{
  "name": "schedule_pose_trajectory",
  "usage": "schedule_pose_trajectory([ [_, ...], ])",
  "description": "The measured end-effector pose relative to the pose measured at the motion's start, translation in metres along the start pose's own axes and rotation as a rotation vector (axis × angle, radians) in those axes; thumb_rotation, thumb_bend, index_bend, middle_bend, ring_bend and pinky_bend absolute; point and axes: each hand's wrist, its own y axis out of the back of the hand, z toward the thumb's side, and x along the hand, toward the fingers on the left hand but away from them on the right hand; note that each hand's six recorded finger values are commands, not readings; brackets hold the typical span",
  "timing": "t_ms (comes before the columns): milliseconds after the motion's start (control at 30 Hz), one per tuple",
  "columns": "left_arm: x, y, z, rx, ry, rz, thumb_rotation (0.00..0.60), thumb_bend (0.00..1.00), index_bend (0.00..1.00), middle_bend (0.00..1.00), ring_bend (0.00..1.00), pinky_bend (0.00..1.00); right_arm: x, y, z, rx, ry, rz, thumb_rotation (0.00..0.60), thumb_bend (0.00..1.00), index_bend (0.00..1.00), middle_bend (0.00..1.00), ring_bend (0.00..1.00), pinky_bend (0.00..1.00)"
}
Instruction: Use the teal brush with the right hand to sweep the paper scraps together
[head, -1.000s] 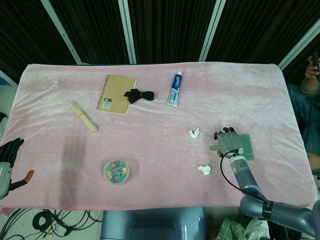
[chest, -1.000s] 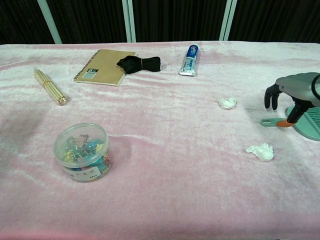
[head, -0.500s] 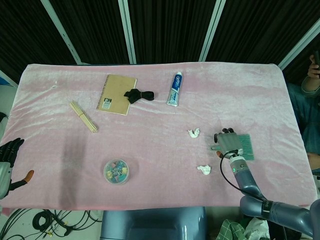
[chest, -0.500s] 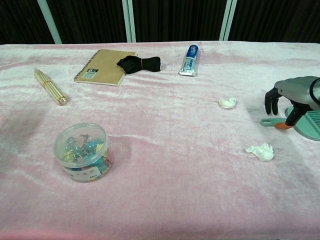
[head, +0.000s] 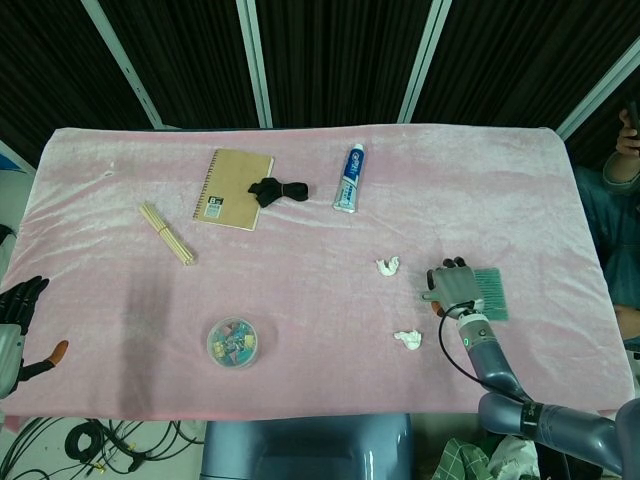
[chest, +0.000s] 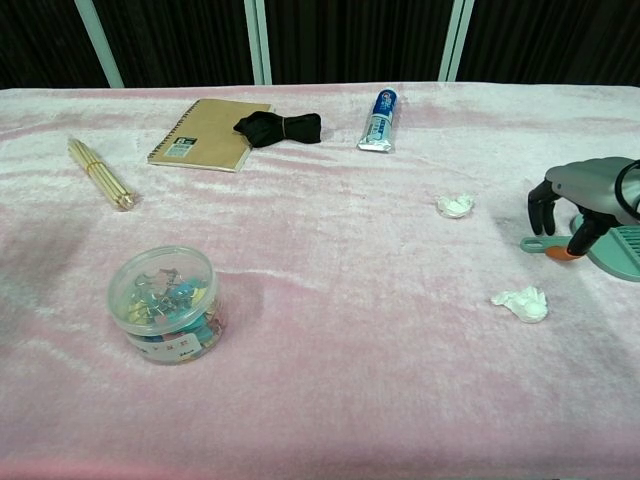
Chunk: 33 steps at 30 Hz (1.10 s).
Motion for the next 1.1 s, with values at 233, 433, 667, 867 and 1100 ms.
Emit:
schedule_pose_trajectory([
  [233, 0.000, 0.000, 0.000, 0.000, 0.001, -0.002, 0.600, 0.28, 0.05, 0.05, 0.05, 0.12, 0.000, -0.002, 0.001, -0.002, 0.007, -0.001, 0.600, 0.26, 0.53, 0.46, 0.21, 0.15],
  [433, 0.000, -0.001, 0.000, 0.000, 0.003, -0.007, 0.600, 0.28, 0.05, 0.05, 0.05, 0.13, -0.002, -0.005, 0.001, 0.001, 0.004, 0.012, 0.600, 0.29, 0.53, 0.48, 0.22, 0.15],
  [667, 0.000, -0.001, 0.000, -0.002, 0.004, -0.008, 0.600, 0.28, 0.05, 0.05, 0.05, 0.14, -0.003, -0.004, 0.003, -0.014, 0.009, 0.007, 0.600, 0.40, 0.59, 0.52, 0.26, 0.15],
  [867, 0.000, 0.000, 0.000, -0.004, 0.004, -0.008, 0.600, 0.28, 0.05, 0.05, 0.05, 0.14, -0.002, 0.001, 0.005, -0.039, 0.025, -0.002, 0.600, 0.41, 0.60, 0.53, 0.27, 0.15],
  [1100, 0.000, 0.000, -0.001, -0.006, 0.004, -0.008, 0.600, 0.28, 0.05, 0.05, 0.05, 0.15, 0.006, 0.021, 0.005, -0.086, 0.069, -0.027, 0.600, 0.41, 0.63, 0.55, 0.29, 0.15],
])
